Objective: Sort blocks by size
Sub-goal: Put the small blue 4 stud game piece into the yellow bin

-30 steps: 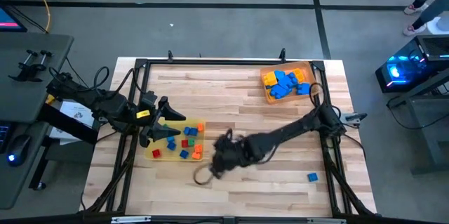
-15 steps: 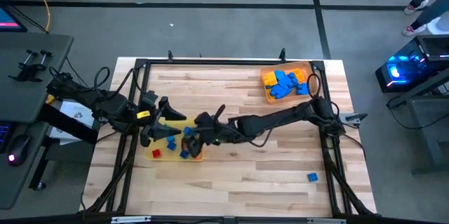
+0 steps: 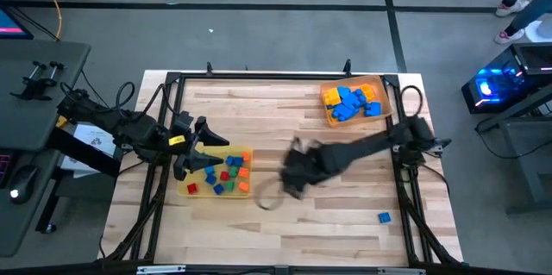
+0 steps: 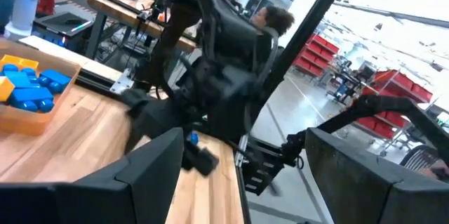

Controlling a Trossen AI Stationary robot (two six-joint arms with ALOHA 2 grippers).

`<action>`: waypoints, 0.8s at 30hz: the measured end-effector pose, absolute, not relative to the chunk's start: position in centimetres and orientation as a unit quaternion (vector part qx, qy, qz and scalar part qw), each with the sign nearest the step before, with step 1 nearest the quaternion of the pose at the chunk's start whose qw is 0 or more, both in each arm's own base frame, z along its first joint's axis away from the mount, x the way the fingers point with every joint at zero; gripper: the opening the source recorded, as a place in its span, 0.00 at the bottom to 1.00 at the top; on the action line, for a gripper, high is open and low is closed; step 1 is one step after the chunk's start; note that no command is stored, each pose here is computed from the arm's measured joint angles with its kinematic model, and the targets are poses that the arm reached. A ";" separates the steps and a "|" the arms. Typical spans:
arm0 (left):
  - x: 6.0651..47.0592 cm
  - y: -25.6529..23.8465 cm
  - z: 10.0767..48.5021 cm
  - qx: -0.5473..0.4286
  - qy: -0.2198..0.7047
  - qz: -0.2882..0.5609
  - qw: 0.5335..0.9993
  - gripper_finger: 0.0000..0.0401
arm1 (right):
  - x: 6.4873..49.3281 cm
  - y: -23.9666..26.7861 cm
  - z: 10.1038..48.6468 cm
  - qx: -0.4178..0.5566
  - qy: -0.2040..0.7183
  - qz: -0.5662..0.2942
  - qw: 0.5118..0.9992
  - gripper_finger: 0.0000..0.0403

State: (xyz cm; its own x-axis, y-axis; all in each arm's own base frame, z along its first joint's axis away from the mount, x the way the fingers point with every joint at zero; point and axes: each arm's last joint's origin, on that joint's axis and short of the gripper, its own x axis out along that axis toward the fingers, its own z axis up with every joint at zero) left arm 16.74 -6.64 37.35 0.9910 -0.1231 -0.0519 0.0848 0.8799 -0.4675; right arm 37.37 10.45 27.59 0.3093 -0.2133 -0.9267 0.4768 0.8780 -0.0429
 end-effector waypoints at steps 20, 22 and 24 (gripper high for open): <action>16.8 -6.6 37.6 -0.244 0.027 -0.054 0.968 0.71 | 18.5 16.4 18.8 0.189 0.843 -0.049 0.502 0.76; 16.8 -6.6 37.6 -0.244 0.025 -0.048 0.968 0.71 | 19.0 17.2 17.5 0.155 0.869 -0.024 0.470 0.76; 16.8 -6.5 37.6 -0.248 0.024 -0.044 0.967 0.71 | 19.2 17.7 16.0 0.122 0.889 -0.020 0.440 0.76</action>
State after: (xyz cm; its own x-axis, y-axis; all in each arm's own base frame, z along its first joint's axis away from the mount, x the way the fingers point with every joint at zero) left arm 16.76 -6.54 37.62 0.9950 -0.0969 -0.0252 0.0728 0.8727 -0.4828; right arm 19.19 17.72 15.96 -0.5828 0.2001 -0.7876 0.2347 0.9694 0.0727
